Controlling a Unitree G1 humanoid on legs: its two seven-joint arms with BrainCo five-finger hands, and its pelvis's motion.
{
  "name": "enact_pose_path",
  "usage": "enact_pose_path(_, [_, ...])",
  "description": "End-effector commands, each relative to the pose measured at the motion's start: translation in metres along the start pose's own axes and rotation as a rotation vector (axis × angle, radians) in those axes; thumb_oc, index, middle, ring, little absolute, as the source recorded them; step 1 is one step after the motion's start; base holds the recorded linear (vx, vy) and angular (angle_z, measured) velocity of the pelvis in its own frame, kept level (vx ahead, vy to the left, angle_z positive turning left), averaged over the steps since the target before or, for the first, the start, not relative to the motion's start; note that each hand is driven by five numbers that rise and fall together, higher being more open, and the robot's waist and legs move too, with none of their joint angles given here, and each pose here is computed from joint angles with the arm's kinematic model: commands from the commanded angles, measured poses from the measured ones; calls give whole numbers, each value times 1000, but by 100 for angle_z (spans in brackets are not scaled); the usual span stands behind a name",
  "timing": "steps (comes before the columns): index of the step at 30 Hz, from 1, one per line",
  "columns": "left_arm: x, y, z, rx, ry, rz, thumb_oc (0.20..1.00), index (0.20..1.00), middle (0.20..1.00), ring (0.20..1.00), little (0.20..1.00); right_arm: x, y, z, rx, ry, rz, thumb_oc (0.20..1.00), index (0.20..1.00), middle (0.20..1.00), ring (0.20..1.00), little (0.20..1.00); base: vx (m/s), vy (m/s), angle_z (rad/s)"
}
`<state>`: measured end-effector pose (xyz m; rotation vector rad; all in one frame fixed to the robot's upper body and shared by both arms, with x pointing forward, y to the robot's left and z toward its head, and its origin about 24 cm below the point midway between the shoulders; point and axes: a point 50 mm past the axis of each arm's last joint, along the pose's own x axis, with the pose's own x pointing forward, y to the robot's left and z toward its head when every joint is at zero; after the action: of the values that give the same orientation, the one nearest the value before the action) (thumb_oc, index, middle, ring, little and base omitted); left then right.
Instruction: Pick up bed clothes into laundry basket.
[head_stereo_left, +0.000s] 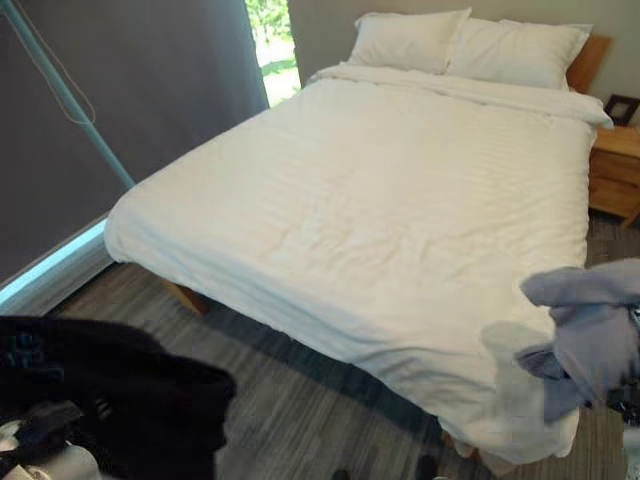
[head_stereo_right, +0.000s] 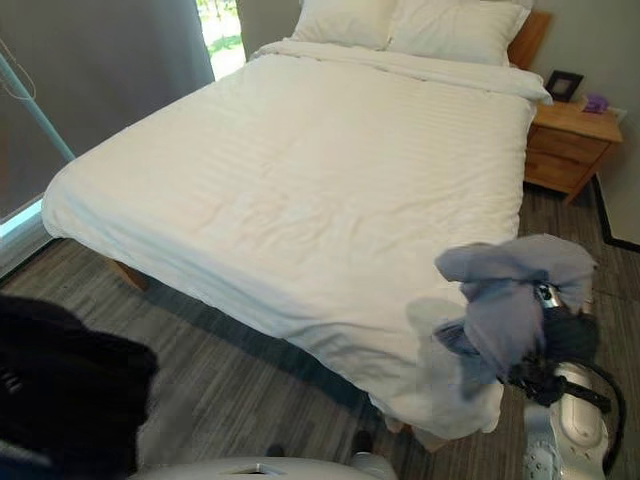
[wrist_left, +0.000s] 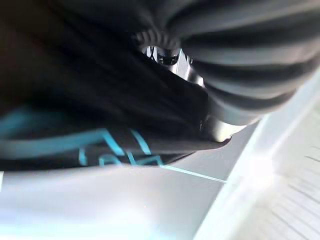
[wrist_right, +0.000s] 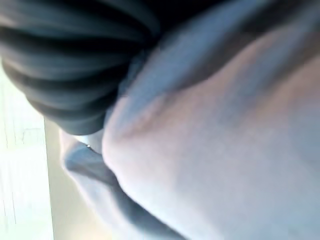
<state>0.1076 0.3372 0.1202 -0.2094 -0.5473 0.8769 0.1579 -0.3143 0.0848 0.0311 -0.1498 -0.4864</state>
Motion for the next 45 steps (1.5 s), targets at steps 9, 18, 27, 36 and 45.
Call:
enact_pose_path(9, [-30,-88,-59,-227,321,-473,200,200,200,200,200,-1,77,-18,146,24,312,200,200,200,200,200,-34,0,12])
enact_pose_path(18, [-66,-93,-93,-278,566,-553,200,200,200,200,200,-28,98,-53,191,211,451,200,200,200,200,200,-23,9,-16])
enact_pose_path(27, [-45,-89,-98,80,443,-532,200,200,200,200,200,19,109,-39,95,120,502,200,200,200,200,200,-3,-5,-7])
enact_pose_path(36, [-34,-116,-99,63,399,-608,200,200,200,200,200,20,102,-38,57,106,491,200,200,200,200,200,0,-62,-5])
enact_pose_path(45, [-10,-136,-65,-38,184,-593,200,200,200,200,200,33,91,-28,69,51,419,200,200,200,200,200,-21,71,-144])
